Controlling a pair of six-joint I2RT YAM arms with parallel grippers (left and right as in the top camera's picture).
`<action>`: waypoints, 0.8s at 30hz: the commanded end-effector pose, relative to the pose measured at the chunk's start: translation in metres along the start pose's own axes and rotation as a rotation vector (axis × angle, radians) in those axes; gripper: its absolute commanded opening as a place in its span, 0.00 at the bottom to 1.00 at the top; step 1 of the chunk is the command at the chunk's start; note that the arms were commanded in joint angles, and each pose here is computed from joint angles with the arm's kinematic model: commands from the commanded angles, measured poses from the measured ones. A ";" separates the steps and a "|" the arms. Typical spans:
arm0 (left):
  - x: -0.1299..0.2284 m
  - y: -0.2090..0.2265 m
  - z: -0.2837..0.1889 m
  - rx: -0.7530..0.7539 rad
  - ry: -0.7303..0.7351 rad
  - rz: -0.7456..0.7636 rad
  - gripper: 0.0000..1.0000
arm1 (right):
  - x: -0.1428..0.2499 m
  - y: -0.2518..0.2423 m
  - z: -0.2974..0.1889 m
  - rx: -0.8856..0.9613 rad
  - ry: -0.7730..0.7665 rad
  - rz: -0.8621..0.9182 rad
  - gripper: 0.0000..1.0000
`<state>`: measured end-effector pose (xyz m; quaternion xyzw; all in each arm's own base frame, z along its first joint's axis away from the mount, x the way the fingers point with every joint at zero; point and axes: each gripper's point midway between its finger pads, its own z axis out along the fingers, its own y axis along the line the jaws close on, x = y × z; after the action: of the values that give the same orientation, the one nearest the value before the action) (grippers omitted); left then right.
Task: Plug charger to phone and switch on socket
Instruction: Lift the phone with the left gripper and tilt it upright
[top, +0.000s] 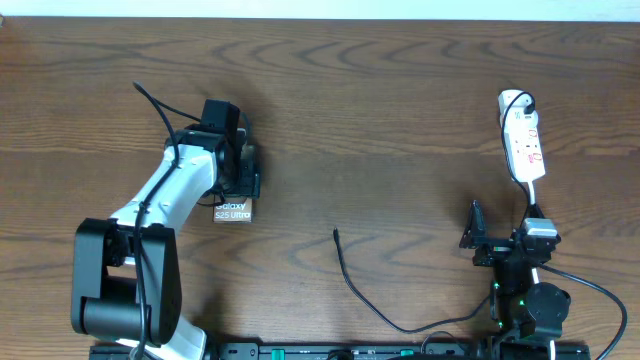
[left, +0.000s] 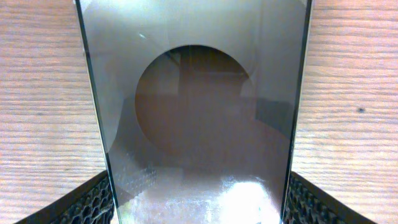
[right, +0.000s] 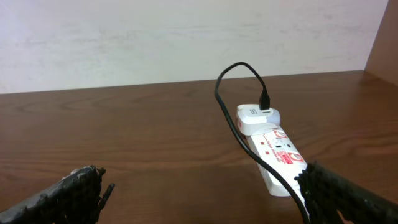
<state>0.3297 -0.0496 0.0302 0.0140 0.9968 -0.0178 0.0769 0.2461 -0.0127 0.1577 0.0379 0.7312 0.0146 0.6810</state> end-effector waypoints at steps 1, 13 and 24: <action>-0.013 -0.025 -0.021 0.139 -0.058 0.020 0.07 | 0.001 0.001 0.000 0.000 0.000 0.009 0.99; -0.021 -0.113 -0.085 0.698 -0.090 0.045 0.07 | 0.001 0.001 0.000 0.000 0.000 0.009 0.99; -0.029 -0.150 -0.131 1.035 -0.014 -0.110 0.08 | 0.001 0.001 0.000 0.000 0.000 0.009 0.99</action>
<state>0.3342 -0.1780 0.1266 0.0149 0.8978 -0.4321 0.0836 0.2461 -0.0127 0.1577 0.0379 0.7312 0.0146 0.6810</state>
